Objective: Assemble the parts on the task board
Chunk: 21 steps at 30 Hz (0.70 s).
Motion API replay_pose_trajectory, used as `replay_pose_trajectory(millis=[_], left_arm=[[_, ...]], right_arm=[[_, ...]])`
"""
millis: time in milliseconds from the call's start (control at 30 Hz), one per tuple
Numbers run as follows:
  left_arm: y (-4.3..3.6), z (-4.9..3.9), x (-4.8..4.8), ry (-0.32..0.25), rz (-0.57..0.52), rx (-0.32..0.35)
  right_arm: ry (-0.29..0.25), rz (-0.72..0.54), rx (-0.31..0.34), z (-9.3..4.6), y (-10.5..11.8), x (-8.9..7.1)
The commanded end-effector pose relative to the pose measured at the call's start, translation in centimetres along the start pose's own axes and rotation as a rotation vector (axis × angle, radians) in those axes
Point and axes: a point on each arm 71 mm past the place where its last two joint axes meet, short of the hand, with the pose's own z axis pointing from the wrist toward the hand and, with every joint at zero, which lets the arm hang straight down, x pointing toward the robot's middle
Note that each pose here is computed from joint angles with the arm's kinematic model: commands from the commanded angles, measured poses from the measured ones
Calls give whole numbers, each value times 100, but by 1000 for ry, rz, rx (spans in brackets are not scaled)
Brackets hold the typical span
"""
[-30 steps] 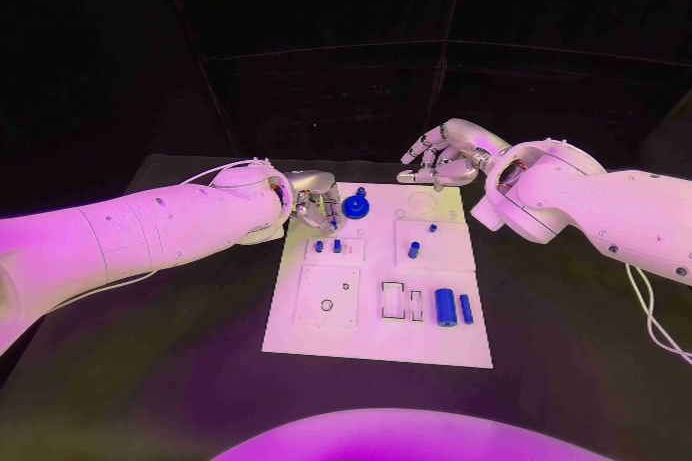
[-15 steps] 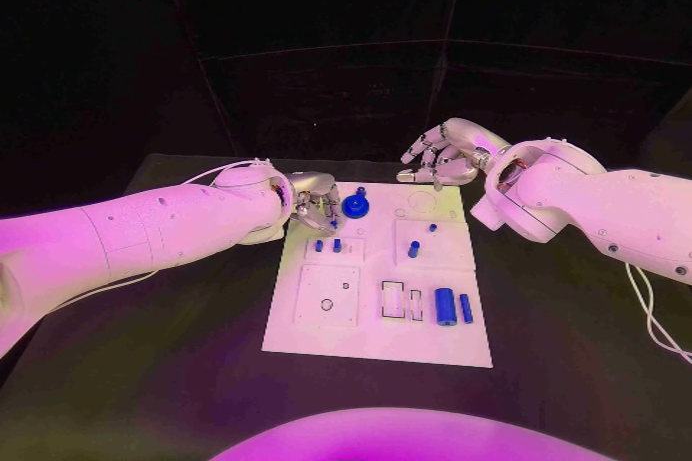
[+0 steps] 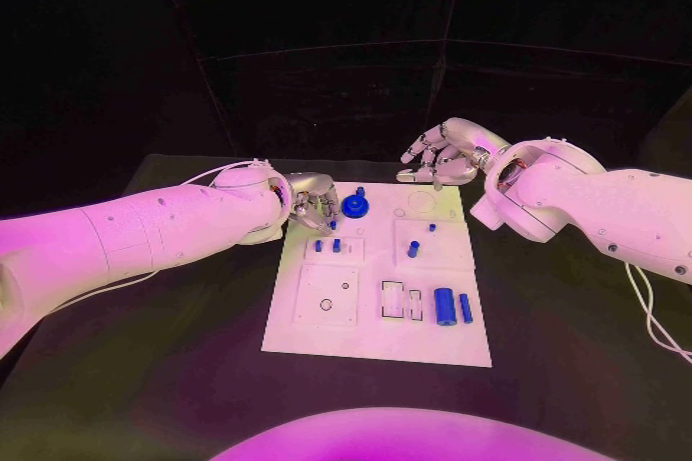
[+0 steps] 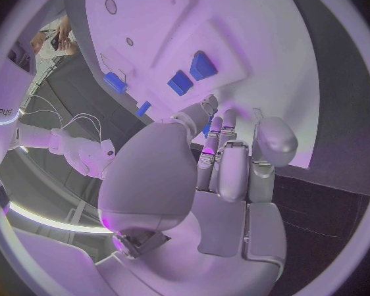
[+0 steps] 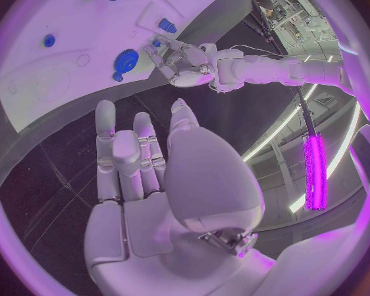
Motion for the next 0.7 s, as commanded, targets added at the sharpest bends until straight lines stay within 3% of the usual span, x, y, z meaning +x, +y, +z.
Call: replay_pose_trajectory(millis=[33, 233, 500, 600, 700], left_arm=[[5, -1, -19, -13, -2, -7], [58, -23, -32, -20, -3, -21], [257, -110, -71, -31, -40, -69], [330, -149, -99, -54, -58, -76], [390, -203, -154, -118, -124, -57]], right_arm=[[-11, -5, 0, 1, 1, -19], [-16, -9, 18, 1, -42, -42], [-5, -42, 58, 6, -158, -92], [0, -78, 69, 10, -220, -122], [16, -130, 74, 10, -274, -140]])
